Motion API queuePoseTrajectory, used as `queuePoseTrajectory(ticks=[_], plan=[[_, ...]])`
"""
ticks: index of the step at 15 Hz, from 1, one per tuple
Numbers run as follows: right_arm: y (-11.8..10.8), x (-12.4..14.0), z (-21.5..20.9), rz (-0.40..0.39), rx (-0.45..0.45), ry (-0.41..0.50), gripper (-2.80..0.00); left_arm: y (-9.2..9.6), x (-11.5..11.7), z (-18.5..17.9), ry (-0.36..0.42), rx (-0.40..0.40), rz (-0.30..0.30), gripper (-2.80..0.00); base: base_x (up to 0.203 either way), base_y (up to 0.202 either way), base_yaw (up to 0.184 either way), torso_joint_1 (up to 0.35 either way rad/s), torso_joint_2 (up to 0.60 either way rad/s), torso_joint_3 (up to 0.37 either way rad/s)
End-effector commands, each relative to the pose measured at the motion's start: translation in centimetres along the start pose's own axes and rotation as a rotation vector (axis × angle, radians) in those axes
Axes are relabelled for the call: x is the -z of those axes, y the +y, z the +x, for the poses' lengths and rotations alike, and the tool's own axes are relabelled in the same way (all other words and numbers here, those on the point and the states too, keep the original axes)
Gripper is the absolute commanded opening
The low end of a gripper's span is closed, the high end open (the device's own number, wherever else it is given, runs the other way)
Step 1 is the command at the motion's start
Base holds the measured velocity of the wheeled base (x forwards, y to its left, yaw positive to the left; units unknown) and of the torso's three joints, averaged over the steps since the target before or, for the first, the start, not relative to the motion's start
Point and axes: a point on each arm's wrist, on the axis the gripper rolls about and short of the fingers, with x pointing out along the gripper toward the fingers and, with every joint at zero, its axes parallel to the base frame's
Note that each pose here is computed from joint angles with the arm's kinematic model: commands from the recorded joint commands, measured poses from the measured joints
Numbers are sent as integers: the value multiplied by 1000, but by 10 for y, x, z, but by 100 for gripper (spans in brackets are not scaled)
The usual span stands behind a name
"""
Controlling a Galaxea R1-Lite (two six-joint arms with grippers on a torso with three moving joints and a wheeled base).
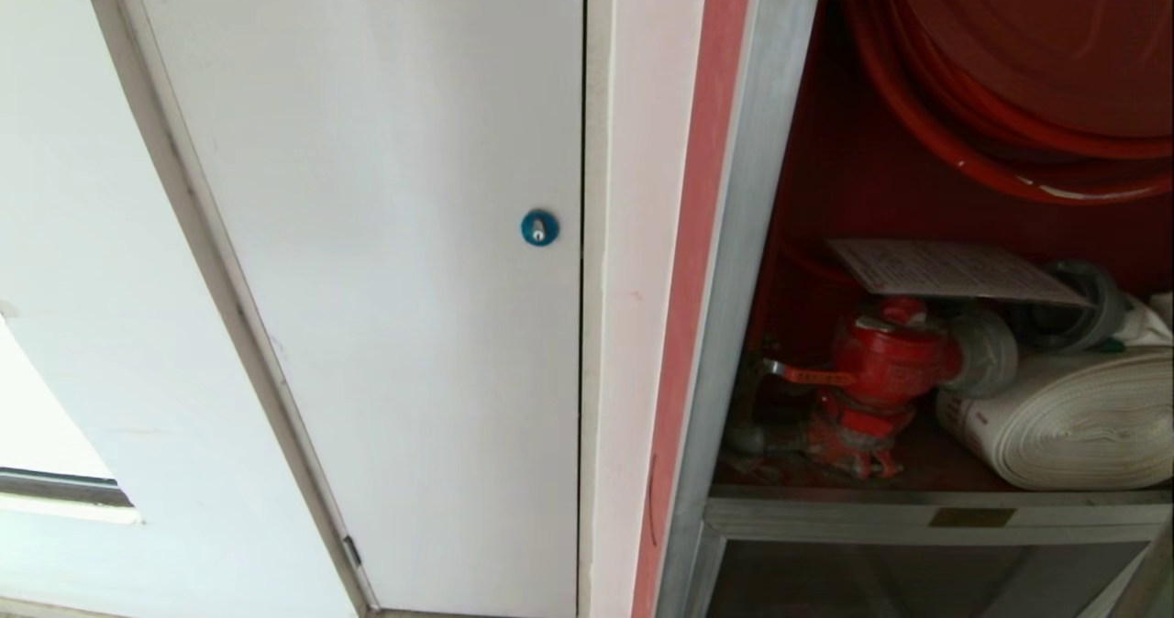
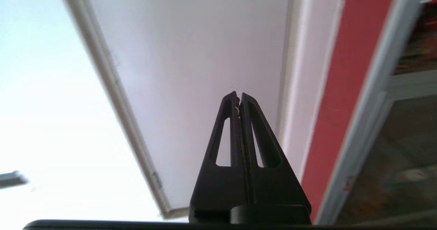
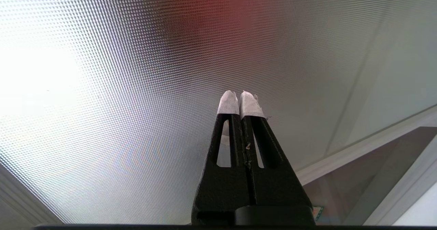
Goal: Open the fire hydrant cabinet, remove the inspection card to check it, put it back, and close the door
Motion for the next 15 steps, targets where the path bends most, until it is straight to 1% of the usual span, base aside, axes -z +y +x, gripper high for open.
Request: queuePoseTrajectory(ticks=[1, 2, 3, 4, 6, 8, 12, 15], plan=[[0, 1, 0, 0, 1, 4, -280, 1, 19, 2, 22, -71, 4, -280, 0, 0, 0, 0, 0, 0], [0, 1, 0, 0, 0, 4, -280, 2, 26, 5, 22, -98, 9, -280, 0, 0, 0, 0, 0, 0], [0, 1, 0, 0, 0, 4, -280, 3, 31, 7, 6, -119, 13, -280, 0, 0, 0, 0, 0, 0], [0, 1, 0, 0, 2, 4, -280, 3, 34, 9, 0, -130, 16, -280, 0, 0, 0, 0, 0, 0], [0, 1, 0, 0, -1, 4, -280, 3, 38, 9, 33, -136, 21, -280, 0, 0, 0, 0, 0, 0], [0, 1, 0, 0, 0, 4, -280, 3, 44, 8, 95, -145, 45, -280, 0, 0, 0, 0, 0, 0], [0, 1, 0, 0, 0, 4, -280, 3, 43, 8, 91, -143, 34, -280, 0, 0, 0, 0, 0, 0], [0, 1, 0, 0, 1, 4, -280, 3, 43, 8, 89, -143, 12, -280, 0, 0, 0, 0, 0, 0]])
